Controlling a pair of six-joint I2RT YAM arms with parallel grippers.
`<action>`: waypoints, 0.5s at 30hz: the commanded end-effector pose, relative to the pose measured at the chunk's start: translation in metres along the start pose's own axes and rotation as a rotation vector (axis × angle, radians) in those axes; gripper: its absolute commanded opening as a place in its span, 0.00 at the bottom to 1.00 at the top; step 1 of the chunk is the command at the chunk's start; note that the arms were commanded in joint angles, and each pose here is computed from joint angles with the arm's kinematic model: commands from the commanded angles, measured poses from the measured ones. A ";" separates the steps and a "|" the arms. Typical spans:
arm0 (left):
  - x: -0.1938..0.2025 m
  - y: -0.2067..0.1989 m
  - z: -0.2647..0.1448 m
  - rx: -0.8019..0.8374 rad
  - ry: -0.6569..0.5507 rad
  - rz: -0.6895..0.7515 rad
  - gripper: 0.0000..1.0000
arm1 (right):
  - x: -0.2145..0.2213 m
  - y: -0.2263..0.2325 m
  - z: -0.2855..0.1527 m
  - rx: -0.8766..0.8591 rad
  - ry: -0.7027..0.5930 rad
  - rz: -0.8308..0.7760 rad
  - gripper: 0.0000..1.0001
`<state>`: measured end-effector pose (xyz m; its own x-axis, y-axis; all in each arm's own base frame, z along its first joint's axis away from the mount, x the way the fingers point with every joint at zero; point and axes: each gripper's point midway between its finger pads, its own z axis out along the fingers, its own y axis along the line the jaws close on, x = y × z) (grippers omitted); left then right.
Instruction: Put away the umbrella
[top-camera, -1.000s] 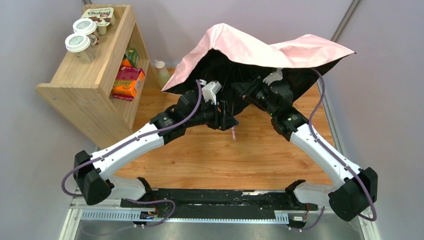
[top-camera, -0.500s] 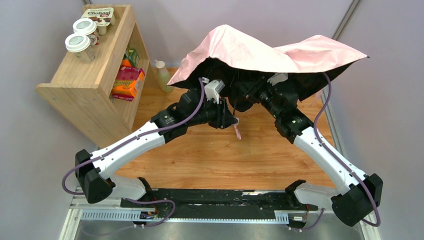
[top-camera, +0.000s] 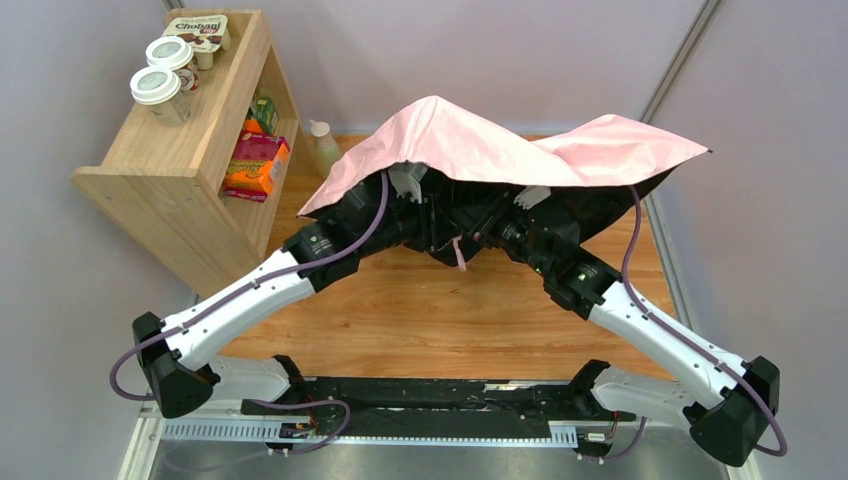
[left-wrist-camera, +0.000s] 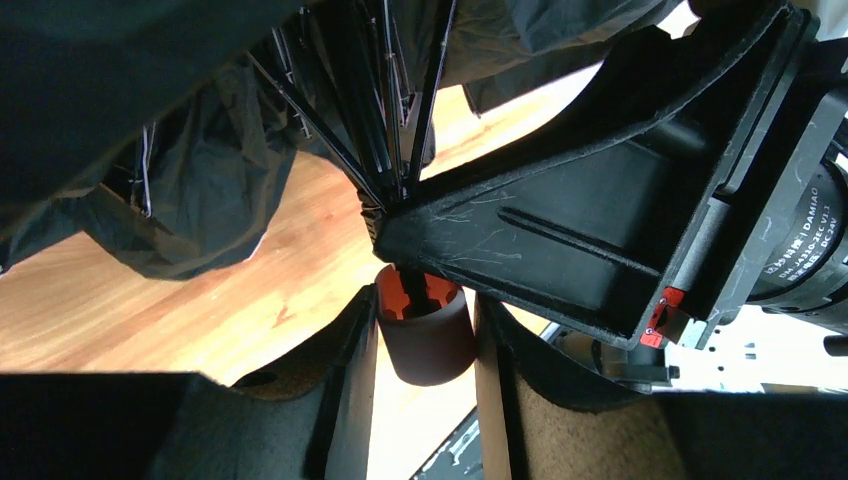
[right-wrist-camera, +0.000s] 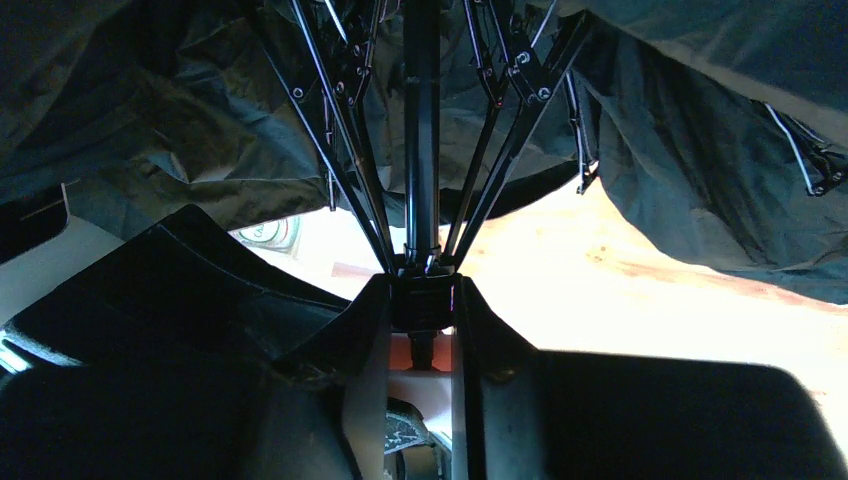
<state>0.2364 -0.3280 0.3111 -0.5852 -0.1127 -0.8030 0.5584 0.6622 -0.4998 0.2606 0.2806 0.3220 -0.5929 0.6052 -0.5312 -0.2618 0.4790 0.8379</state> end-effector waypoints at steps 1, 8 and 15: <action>-0.020 0.002 -0.005 0.000 -0.087 0.035 0.00 | -0.032 0.036 -0.009 -0.142 -0.121 0.020 0.00; -0.004 -0.006 -0.008 0.066 -0.054 -0.011 0.00 | -0.075 0.058 -0.003 -0.205 -0.219 -0.035 0.00; 0.013 -0.015 -0.008 0.110 -0.017 -0.040 0.00 | -0.114 0.045 0.000 -0.181 -0.308 -0.040 0.00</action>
<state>0.2431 -0.3309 0.3159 -0.5595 -0.2061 -0.8028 0.5588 0.6215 -0.5490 0.2814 0.2752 0.3291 -0.5802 0.6004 -0.5504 -0.3134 0.4591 0.8312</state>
